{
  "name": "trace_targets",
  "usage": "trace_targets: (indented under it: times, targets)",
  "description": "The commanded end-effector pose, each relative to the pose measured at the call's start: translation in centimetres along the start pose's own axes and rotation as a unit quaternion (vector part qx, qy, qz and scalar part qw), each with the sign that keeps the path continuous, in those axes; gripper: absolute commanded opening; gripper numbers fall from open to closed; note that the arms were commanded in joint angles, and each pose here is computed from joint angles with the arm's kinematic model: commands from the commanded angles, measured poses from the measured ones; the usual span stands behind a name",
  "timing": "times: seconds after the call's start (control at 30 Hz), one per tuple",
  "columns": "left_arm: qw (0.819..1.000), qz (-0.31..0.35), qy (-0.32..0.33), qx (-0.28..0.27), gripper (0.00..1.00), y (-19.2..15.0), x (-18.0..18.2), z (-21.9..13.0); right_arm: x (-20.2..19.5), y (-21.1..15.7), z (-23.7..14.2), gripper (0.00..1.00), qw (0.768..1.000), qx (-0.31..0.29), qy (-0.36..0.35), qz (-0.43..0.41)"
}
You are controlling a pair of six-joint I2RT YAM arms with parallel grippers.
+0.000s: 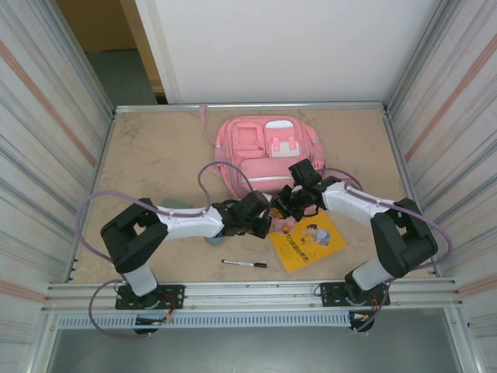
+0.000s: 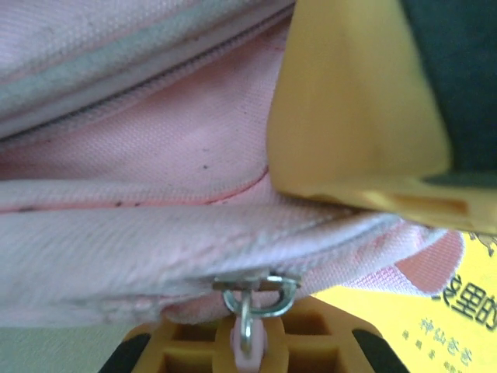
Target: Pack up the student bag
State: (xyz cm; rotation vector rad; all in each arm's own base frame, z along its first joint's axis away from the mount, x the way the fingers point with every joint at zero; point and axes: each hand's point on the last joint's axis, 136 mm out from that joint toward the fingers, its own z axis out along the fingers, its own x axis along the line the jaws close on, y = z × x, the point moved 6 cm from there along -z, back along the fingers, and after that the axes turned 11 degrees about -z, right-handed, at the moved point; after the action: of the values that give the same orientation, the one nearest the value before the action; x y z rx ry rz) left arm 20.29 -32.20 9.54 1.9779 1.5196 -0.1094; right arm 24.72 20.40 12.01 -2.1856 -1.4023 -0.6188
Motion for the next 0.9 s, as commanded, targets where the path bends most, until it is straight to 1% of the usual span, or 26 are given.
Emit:
trace_targets:
  times: [0.0,0.07,0.17,0.27,0.43,0.5,0.57,0.6,0.67,0.7,0.77,0.87]
  targets:
    - [0.999,0.012,-0.019,-0.035,0.0,1.4,0.9,-2.4,0.9,0.3,-0.8,0.1,0.999,0.021,0.015,-0.03]
    - [0.999,0.008,-0.022,-0.037,0.0,1.3,2.1,-3.2,0.8,0.5,-1.1,0.11,0.999,0.019,0.017,-0.028]
    - [0.999,0.001,-0.002,-0.041,0.0,1.6,4.1,-3.8,0.8,0.7,-1.9,0.13,0.999,0.021,0.024,-0.042]
    - [0.999,-0.003,0.009,-0.044,0.0,2.5,5.6,-4.2,0.1,1.4,-3.1,0.14,0.999,0.004,0.021,-0.038]
    - [0.998,0.027,-0.008,-0.057,0.0,3.7,6.3,-3.5,-0.7,2.8,-5.2,0.15,0.999,-0.018,0.028,-0.033]
    - [0.998,0.034,-0.012,-0.05,0.0,4.1,6.0,-3.0,-1.1,3.9,-6.0,0.17,0.998,-0.022,0.043,-0.031]
    - [0.997,0.041,-0.047,-0.047,0.0,4.6,5.0,-2.3,-2.1,5.7,-6.9,0.18,0.998,-0.038,0.036,-0.031]
    - [0.996,0.044,-0.069,-0.044,0.0,4.8,4.3,-1.9,-2.6,6.2,-7.4,0.19,0.998,-0.036,0.038,-0.027]
    - [0.994,0.05,-0.089,-0.036,0.0,5.5,2.5,-1.3,-2.5,6.2,-8.3,0.26,0.997,-0.028,0.064,-0.03]
    - [0.994,0.058,-0.092,-0.029,0.0,5.8,1.4,-1.1,-2.4,5.9,-8.8,0.32,0.997,-0.036,0.063,-0.034]
    - [0.991,0.079,-0.109,-0.027,0.0,6.1,-1.2,-0.8,-2.7,4.8,-9.9,0.42,0.997,-0.053,0.038,-0.028]
    - [0.984,0.09,-0.152,-0.036,0.0,7.0,-4.4,-0.7,-5.1,3.1,-11.7,0.48,0.994,-0.089,-0.044,0.042]
